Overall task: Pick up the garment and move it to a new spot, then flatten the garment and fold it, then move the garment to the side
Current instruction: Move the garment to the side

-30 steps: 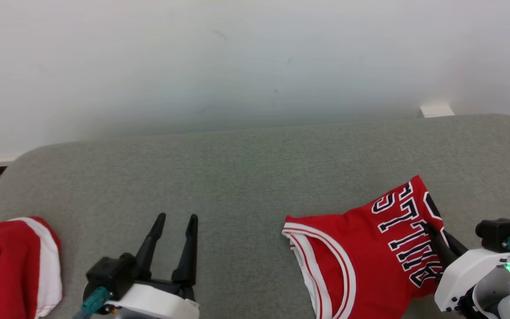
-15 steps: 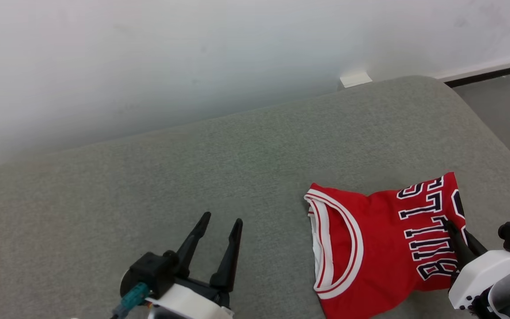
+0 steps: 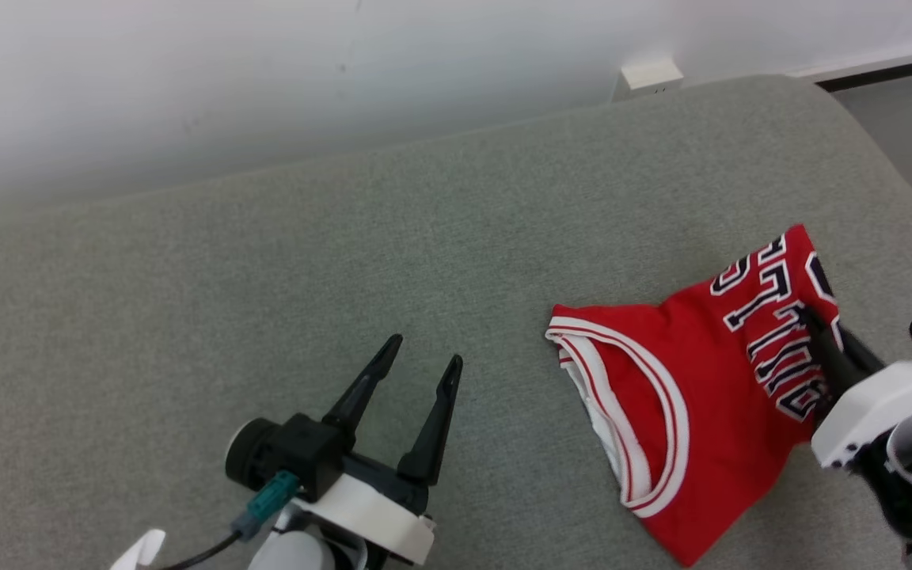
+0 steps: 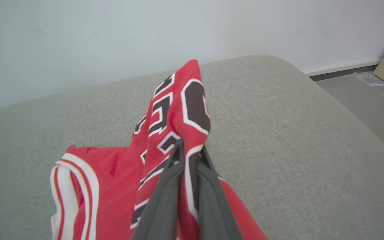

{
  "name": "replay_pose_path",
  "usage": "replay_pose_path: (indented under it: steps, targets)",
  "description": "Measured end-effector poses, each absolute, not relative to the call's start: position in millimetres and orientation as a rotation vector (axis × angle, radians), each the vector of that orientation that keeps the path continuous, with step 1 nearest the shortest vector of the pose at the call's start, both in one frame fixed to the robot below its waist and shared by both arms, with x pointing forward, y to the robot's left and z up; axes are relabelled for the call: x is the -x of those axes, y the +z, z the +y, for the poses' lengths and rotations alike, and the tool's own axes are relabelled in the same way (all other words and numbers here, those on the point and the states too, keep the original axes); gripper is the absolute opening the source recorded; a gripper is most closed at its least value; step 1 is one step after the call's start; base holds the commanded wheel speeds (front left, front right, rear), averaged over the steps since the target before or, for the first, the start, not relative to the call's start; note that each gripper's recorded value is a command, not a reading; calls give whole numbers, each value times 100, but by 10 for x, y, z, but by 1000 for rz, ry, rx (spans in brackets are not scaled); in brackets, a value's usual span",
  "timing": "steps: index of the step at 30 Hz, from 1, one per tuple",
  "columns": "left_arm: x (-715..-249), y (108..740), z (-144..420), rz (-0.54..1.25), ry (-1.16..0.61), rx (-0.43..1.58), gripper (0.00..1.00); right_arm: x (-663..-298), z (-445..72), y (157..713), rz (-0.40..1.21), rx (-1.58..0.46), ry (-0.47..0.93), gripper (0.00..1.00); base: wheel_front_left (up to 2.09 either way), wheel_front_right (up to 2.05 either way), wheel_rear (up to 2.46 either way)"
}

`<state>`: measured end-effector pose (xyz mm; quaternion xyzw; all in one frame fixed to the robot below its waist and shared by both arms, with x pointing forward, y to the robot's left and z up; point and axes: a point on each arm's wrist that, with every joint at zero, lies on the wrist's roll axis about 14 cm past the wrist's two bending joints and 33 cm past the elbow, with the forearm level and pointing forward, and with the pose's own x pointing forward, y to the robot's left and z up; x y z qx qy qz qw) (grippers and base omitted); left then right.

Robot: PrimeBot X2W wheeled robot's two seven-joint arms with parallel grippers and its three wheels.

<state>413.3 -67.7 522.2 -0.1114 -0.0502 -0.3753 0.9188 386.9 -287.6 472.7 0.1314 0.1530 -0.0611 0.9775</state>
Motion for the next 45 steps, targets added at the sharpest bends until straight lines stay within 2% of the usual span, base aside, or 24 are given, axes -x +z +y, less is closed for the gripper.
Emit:
replay_pose_path:
  steps: [6, 13, 18, 23, 25, 26, 27, 33, 39, 45]
  targets:
    - [-4405, 5039, -532, -91, -737, 215, 100, -4468, -3076, 4892, 309, -210, -104, 0, 0, 0, 0]
    - [-4648, 4622, -259, -17, -669, 203, 100, -4977, -3579, 4855, 329, -153, -195, 0, 0, 0, 0]
    - [-4707, 4433, -173, 20, -646, 205, 100, -5012, -4007, 4665, 379, -135, -312, 0, 0, 0, 0]
    - [-4727, 4375, -160, 30, -642, 207, 100, -4822, -4432, 4550, 413, -115, -444, 0, 0, 0, 0]
    - [-4741, 4345, -183, 34, -648, 211, 100, -4695, -4500, 4354, 473, -105, -486, 0, 0, 0, 0]
    - [-4754, 4348, -200, 31, -653, 211, 100, -4678, -4486, 4291, 484, -113, -494, 64, 0, 0, 0]
    - [-4758, 4352, -206, 30, -655, 210, 100, -4674, -4475, 4273, 486, -114, -496, 100, 0, 0, 0]
    - [-4732, 4462, -214, 13, -659, 205, 100, -4720, -4393, 4423, 421, -59, -465, 100, 0, 0, 0]
    - [-4687, 4753, -122, -39, -625, 212, 100, -4837, -4285, 5003, 238, 38, -395, 100, 0, 0, 0]
    - [-4565, 5081, 113, -98, -544, 209, 100, -4897, -3778, 5645, 37, 65, -237, 100, 0, 0, 0]
